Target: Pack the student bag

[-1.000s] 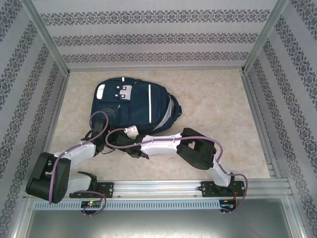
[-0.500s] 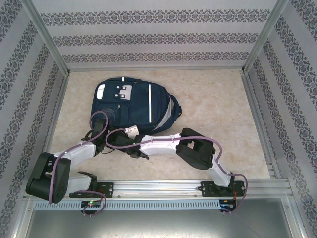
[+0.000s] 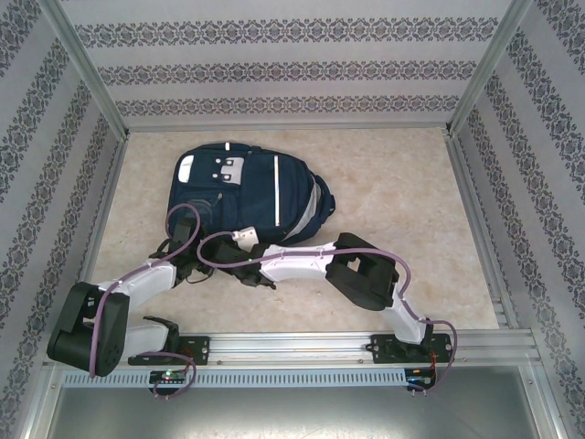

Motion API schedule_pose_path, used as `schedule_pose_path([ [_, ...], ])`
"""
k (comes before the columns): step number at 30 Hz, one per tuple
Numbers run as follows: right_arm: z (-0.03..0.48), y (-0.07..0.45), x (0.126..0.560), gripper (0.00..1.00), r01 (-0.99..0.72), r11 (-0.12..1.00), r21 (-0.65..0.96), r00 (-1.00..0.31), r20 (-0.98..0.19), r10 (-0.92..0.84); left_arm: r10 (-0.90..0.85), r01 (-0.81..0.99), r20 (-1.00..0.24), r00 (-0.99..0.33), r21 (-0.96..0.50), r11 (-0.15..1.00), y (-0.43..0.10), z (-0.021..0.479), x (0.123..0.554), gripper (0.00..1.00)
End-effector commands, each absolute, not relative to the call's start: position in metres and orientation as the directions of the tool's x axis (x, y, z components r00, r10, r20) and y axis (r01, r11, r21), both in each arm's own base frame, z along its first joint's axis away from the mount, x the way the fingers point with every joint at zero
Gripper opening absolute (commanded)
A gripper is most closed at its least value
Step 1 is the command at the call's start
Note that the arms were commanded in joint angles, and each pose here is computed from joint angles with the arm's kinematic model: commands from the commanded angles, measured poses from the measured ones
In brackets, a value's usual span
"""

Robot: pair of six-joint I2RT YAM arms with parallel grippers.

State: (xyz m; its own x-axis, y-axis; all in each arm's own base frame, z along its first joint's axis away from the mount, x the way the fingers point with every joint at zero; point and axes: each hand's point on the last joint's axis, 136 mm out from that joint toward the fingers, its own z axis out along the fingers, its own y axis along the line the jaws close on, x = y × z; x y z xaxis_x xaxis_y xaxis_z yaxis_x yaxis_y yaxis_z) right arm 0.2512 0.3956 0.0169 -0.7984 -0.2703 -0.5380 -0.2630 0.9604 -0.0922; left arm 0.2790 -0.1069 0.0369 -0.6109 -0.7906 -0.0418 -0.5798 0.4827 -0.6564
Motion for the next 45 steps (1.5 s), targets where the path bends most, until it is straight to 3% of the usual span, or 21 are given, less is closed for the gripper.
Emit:
schedule_pose_path([
  [1,0.028,0.375,0.254,0.0,-0.252,0.961,-0.115,-0.801,-0.532,-0.274,-0.785,-0.61,-0.115,-0.608,-0.565,0.556,-0.09,0.039,0.272,0.0],
  [8,0.044,0.337,0.254,0.0,-0.212,0.971,-0.114,-0.814,-0.53,-0.24,-0.839,-0.696,-0.235,-0.49,-0.474,0.539,-0.044,0.056,0.262,0.0],
  [20,0.058,0.255,0.284,0.0,-0.116,0.978,-0.173,-0.833,-0.519,-0.191,-0.883,-0.796,-0.264,-0.387,-0.388,0.465,0.025,0.064,0.258,0.0],
  [27,0.083,0.236,0.315,0.0,-0.118,0.977,-0.18,-0.817,-0.542,-0.199,-0.887,-0.812,-0.277,-0.369,-0.369,0.452,0.055,0.071,0.278,0.0],
  [32,0.096,0.269,0.313,0.0,-0.253,0.966,-0.05,-0.8,-0.55,-0.238,-0.869,-0.773,-0.248,-0.429,-0.396,0.495,0.048,0.07,0.302,0.0],
  [40,0.102,0.363,0.256,0.0,-0.493,0.859,0.139,-0.774,-0.52,-0.36,-0.785,-0.723,-0.304,-0.539,-0.311,0.617,0.064,0.08,0.347,0.0],
  [42,0.102,0.383,0.246,0.0,-0.52,0.836,0.178,-0.775,-0.511,-0.373,-0.779,-0.718,-0.301,-0.55,-0.307,0.625,0.067,0.084,0.357,0.08],
  [45,0.105,0.408,0.234,0.0,-0.546,0.801,0.244,-0.778,-0.503,-0.377,-0.777,-0.702,-0.288,-0.559,-0.333,0.629,0.063,0.093,0.364,0.42],
])
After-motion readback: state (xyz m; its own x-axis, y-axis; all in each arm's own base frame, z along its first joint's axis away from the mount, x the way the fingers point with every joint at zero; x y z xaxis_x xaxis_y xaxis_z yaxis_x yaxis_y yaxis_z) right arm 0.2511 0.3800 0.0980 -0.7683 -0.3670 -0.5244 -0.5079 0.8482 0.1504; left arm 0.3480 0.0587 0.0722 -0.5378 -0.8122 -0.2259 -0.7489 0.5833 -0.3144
